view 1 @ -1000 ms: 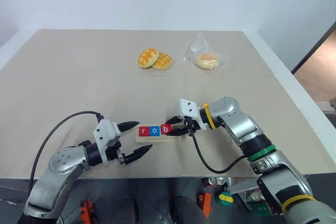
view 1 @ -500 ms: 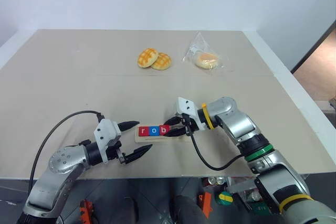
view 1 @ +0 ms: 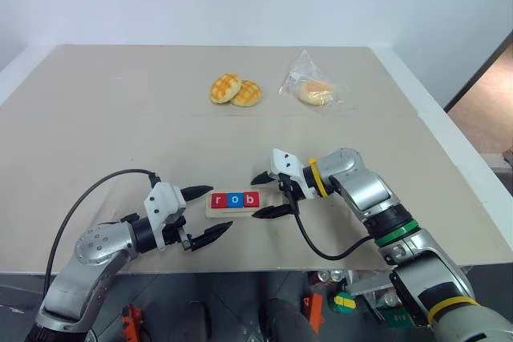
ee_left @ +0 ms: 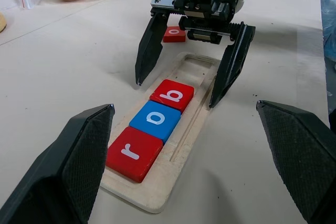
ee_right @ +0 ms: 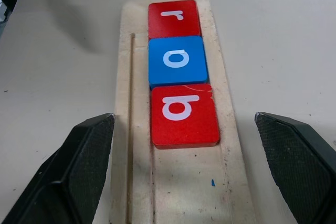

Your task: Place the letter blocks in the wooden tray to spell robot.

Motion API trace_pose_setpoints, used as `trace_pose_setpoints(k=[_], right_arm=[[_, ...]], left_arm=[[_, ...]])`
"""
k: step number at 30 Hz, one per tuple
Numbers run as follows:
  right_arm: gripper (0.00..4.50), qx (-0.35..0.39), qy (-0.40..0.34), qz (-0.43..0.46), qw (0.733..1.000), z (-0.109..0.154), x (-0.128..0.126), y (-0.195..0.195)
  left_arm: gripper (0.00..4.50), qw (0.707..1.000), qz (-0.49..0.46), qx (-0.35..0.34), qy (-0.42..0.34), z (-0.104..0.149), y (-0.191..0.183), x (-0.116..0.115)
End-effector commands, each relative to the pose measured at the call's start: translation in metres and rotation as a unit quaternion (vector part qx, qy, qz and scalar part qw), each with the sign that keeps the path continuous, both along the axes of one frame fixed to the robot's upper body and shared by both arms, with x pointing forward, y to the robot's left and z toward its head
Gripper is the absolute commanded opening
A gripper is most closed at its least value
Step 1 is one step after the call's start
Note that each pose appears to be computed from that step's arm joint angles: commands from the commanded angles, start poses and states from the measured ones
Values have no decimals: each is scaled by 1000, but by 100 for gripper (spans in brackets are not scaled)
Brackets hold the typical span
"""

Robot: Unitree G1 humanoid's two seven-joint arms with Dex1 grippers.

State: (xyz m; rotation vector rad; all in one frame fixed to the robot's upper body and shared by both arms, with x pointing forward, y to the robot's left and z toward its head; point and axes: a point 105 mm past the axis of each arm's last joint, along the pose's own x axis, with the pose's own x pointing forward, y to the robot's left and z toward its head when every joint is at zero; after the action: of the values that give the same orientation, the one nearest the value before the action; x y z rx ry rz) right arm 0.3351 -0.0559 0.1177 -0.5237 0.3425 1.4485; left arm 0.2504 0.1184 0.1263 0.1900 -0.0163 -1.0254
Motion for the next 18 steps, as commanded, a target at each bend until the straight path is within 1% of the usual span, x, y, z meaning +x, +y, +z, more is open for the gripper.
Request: trace_pose_setpoints(k=[1,2,4,6,7,10,11,15,18], right_arm=[[447,61,-29,-32,997,39,9,2],[447,90,-24,-61,994,50,14,-2],[447,167,-31,-148,974,78,26,-20],[447,209,-48,-219,952,90,30,-37],[447,213,-62,-254,941,91,32,-45],[447,215,-93,-337,912,85,28,-62],[447,211,-97,-358,904,79,23,-66],[447,185,-114,-396,892,53,5,-66],[447,171,-119,-440,873,38,3,-71]], left_arm=[[450,1000,-10,-6,-18,10,-2,-1],[450,1000,-17,-10,-15,11,-3,-2],[450,999,-45,-14,-6,14,-8,-9],[450,998,-66,-8,0,15,-12,-14],[450,997,-73,-4,1,15,-13,-14],[450,997,-78,0,0,17,-15,-14],[450,997,-78,-1,-1,18,-15,-13],[450,997,-81,2,-5,18,-17,-11],[450,997,-78,-5,-15,20,-21,-6]])
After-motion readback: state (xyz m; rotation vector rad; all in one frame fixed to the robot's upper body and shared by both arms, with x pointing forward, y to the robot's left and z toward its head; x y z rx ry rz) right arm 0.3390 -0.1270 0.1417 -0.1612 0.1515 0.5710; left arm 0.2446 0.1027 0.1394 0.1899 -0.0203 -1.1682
